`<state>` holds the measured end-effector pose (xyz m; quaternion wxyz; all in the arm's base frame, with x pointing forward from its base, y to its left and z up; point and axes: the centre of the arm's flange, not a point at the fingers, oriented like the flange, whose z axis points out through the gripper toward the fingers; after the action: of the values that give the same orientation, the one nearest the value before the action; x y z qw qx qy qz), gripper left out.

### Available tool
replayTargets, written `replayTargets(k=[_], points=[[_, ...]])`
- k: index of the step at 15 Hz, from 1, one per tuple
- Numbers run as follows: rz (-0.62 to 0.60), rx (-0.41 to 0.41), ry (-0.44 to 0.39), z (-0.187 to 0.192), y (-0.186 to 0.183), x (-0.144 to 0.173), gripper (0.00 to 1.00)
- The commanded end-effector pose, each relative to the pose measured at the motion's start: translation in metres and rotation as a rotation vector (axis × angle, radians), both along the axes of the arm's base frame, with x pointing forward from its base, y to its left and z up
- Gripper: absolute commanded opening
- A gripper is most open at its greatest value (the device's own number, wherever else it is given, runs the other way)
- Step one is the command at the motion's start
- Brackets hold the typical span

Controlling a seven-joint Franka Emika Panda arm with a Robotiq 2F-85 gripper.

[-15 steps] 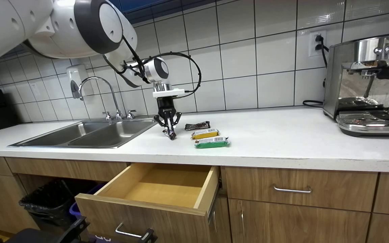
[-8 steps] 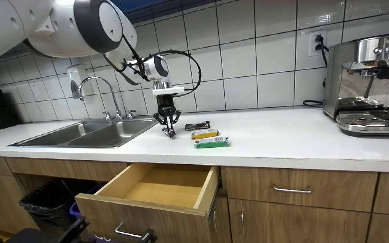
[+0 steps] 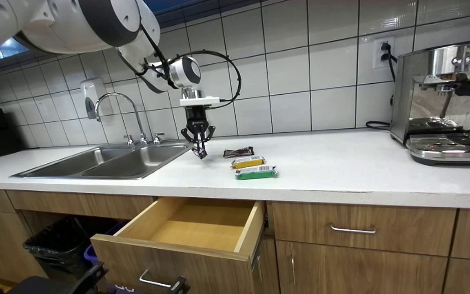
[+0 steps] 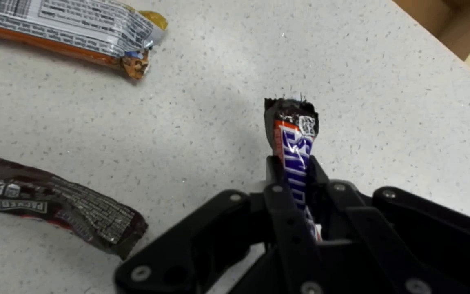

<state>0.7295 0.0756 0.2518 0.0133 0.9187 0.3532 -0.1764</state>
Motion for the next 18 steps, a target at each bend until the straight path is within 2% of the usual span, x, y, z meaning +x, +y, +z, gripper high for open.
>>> replayTargets(k=[1,10,18], points=[[-0.015,0.018,0.016,0.021,0.0,-0.043,0.04],[-0.048,0.006,0.049,0.035,0.012,-0.103,0.04],[-0.102,-0.026,0.05,0.016,0.01,-0.161,0.04]])
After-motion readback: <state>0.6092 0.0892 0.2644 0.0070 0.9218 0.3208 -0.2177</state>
